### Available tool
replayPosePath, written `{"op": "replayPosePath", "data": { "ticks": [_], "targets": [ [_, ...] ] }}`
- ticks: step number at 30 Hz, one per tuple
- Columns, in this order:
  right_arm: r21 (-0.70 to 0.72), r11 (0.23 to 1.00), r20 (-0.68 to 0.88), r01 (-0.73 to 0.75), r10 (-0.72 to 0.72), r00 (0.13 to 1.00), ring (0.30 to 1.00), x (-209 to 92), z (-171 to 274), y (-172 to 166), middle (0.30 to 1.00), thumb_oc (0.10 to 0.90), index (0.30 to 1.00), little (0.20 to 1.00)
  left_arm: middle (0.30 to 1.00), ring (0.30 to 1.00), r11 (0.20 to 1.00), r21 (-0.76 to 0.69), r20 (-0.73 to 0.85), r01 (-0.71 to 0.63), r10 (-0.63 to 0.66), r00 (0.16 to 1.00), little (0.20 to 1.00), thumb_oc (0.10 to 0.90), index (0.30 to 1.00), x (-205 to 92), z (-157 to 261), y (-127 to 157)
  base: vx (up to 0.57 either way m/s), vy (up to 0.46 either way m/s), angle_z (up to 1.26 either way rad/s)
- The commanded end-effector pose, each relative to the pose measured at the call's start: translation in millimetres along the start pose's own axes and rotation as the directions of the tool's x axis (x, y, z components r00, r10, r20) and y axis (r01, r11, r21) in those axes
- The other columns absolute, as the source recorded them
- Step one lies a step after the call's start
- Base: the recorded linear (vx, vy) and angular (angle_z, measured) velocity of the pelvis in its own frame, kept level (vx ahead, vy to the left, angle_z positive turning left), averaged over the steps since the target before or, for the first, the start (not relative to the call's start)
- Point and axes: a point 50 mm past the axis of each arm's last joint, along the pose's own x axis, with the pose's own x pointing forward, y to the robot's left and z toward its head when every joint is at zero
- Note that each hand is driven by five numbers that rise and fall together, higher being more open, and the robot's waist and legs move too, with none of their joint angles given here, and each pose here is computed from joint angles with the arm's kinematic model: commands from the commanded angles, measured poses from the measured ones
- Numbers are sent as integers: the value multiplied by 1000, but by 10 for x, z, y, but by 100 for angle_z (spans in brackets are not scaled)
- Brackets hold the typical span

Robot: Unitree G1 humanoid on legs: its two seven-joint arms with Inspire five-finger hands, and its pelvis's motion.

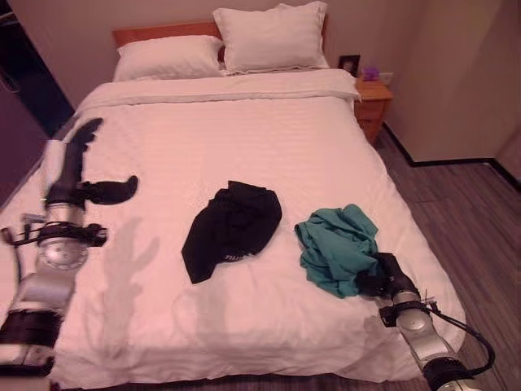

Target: Pick up bed clothes into laundry basket.

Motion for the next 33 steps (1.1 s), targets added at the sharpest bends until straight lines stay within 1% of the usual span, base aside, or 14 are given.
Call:
{"op": "replayPosePath", "data": {
  "ticks": [1,3,7,9,11,12,13,14,16,19,22,25,28,33],
  "targets": [
    [-84,988,-436,-131,82,896,300,-661,-1079,40,300,400,300,300,900,900,960,52,43,-275,273,961,900,800,900,192,126,804,3,-17,-13],
    [-82,989,-446,-126,76,892,300,-691,-1109,26,300,400,300,300,900,900,963,56,29,-264,263,964,900,800,900,209,105,773,6,-14,-27],
    [-79,990,-468,-113,63,881,300,-707,-1149,29,300,400,300,300,900,900,972,-82,-90,-222,214,973,900,800,900,241,-68,544,-36,-19,-10],
    [-81,990,-465,-112,62,883,300,-687,-1133,32,300,400,300,300,900,900,971,-107,-112,-213,201,973,900,800,900,245,-100,494,-65,-13,0],
    [-88,989,-444,-120,69,893,300,-615,-1062,70,300,400,300,300,900,900,963,-194,-168,-189,157,973,900,800,900,246,-173,321,-112,-18,0],
    [-96,987,-439,-128,73,895,300,-585,-1035,101,300,400,300,300,900,900,942,-287,-203,-173,116,972,900,800,900,219,-222,140,-92,-25,-5],
    [-99,986,-438,-132,76,896,300,-576,-1025,122,300,400,300,300,900,900,929,-332,-219,-161,91,972,900,800,900,198,-245,40,-64,-18,-7],
    [-100,986,-438,-132,76,896,300,-575,-1026,120,300,400,300,300,900,900,929,-333,-219,-161,90,972,900,800,900,197,-246,40,-33,-11,-6],
    [-119,982,-427,-147,83,901,300,-532,-981,167,300,400,300,300,900,900,872,-473,-240,-126,10,971,900,800,900,149,-238,-280,-62,-21,-3],
    [-147,974,-425,-171,94,900,300,-509,-960,219,300,400,300,300,900,900,806,-587,-192,-74,-50,980,900,800,900,149,-68,-540,-49,-20,4],
    [-154,971,-430,-183,101,897,300,-520,-967,260,300,400,300,300,900,900,780,-626,-116,-16,-73,991,900,800,900,179,142,-656,-8,-4,1],
    [-153,969,-446,-196,109,889,300,-564,-998,328,300,400,300,300,900,900,712,-690,72,132,-114,991,900,800,900,193,654,-876,31,-28,3],
    [-136,969,-450,-208,127,884,300,-612,-1018,376,300,400,300,300,900,900,708,-662,200,247,-151,968,900,800,900,151,968,-1006,3,-1,-1],
    [-104,970,-481,-222,146,864,300,-714,-1097,441,300,400,300,300,900,900,709,-614,307,347,-191,932,900,800,900,120,1283,-1145,37,-7,-3]
  ]
}}
